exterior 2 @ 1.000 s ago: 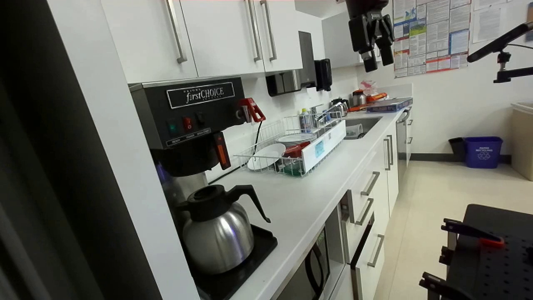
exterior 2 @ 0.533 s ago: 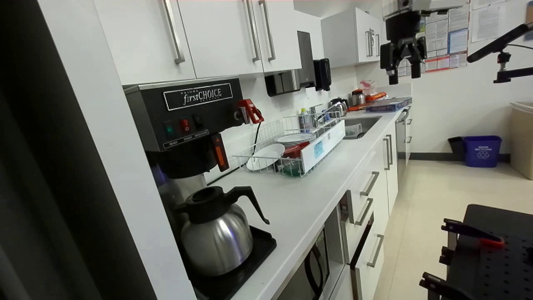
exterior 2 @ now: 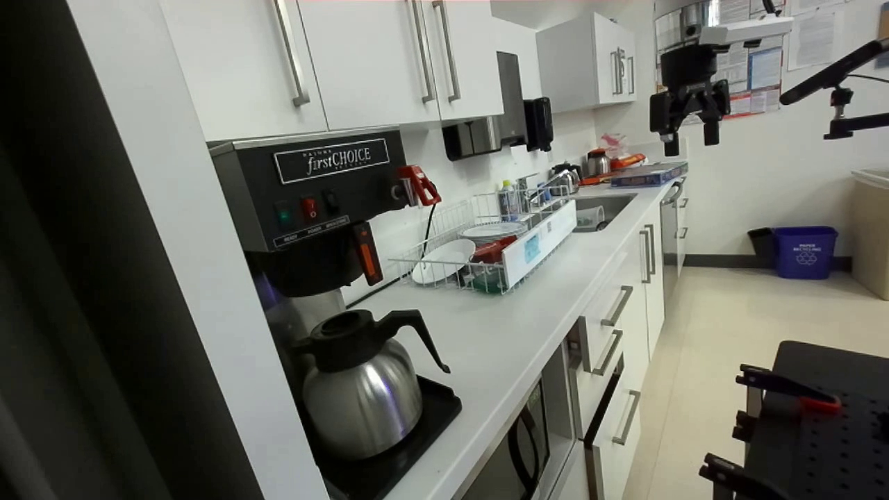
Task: Open the top most drawer and pick up the red object and place on the counter
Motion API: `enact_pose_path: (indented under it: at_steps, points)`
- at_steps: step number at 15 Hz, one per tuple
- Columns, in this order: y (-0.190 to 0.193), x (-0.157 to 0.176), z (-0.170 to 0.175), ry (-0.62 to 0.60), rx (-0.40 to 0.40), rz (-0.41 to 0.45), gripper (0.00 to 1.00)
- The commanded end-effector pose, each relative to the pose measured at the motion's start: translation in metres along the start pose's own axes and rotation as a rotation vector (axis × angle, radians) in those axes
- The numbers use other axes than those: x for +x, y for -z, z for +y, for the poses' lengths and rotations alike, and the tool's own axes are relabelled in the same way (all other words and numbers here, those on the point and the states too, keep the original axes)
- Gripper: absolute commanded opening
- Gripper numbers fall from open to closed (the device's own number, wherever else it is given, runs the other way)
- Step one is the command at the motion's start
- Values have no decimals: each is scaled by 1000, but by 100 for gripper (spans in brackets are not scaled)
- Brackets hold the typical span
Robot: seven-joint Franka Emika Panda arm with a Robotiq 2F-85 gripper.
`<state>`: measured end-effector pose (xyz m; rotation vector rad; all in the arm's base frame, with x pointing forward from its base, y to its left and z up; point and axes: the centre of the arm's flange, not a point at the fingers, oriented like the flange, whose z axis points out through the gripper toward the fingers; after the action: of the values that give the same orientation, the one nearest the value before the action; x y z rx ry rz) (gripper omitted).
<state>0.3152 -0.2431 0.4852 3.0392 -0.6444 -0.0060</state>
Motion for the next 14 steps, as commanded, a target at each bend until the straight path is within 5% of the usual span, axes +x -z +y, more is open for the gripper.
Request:
enact_pose_path:
  at_steps: [1,7,14]
  points:
    - [1,0,-2,5,-2,2,100]
    - [-66,33,69,-208,175,82,100]
    - [-201,25,146,-527,440,213,100]
